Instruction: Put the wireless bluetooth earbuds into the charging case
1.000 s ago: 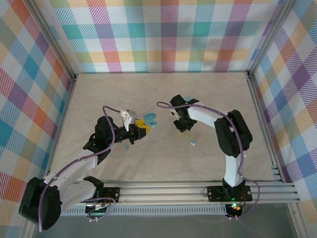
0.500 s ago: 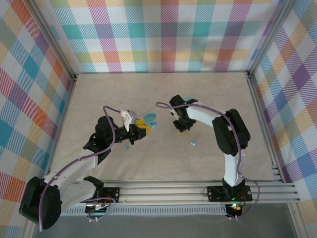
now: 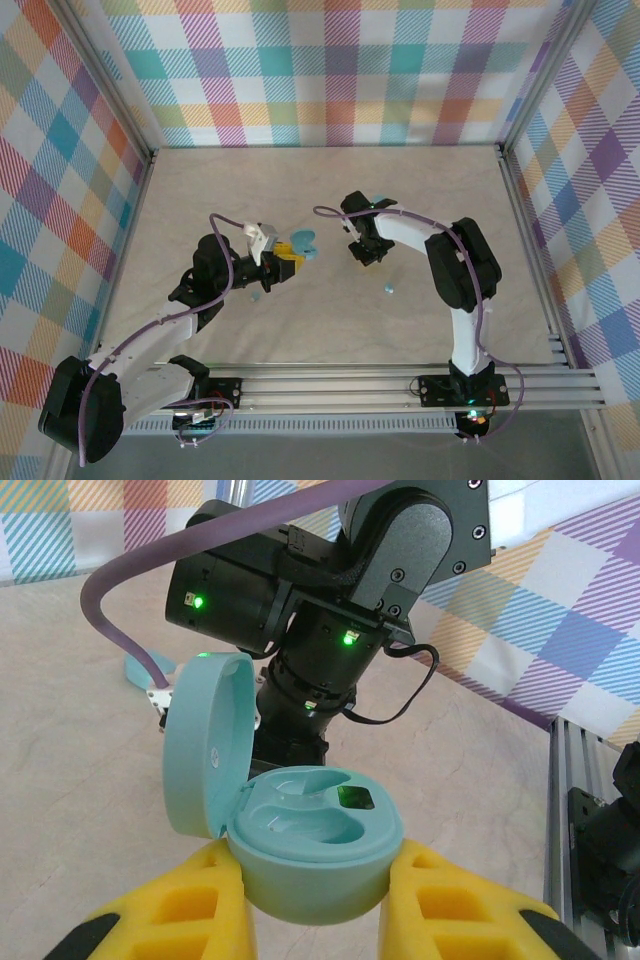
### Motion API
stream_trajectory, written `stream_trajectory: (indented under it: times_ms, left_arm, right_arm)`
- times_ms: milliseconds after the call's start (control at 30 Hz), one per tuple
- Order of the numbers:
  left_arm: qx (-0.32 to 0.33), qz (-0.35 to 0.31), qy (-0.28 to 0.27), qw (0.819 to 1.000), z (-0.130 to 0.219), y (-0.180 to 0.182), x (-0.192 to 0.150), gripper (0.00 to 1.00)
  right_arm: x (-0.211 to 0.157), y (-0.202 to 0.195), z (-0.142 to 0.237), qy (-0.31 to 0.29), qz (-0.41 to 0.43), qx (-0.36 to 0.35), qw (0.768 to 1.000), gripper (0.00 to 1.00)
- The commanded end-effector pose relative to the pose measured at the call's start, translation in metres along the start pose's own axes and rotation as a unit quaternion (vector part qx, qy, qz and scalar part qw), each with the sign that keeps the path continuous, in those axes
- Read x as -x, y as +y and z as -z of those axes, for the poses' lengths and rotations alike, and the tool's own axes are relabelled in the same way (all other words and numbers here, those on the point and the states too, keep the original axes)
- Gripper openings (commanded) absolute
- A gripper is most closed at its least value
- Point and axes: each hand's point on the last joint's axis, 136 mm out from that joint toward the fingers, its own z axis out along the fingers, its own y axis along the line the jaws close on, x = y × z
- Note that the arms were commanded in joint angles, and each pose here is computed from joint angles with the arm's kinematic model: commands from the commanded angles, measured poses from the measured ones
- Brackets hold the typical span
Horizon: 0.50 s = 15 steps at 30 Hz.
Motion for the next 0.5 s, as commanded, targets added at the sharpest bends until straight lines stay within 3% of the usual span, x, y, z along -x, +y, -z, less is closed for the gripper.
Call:
stream_trajectory:
  times_ms: [0,233,467]
  left_arm:
    - [-0.002,-0.022,-0.018,1.000,0.003,-0.004,0.018,0.09]
    - [0.002,-0.024,-0.022,0.999,0.006,-0.005,0.020,0.09]
    - [-0.003,-0.027,-0.026,0.999,0.007,-0.008,0.022,0.09]
  right_arm:
    - [-0.004,0.003,0.000,0.010,-0.005,0.010,1.000,0.15]
    - [0.006,0.002,0.030,-0.028,-0.046,0.052,0.997,0.10]
    - [-0.003,0.004,0.088,-0.069,-0.090,0.109,0.988,0.10]
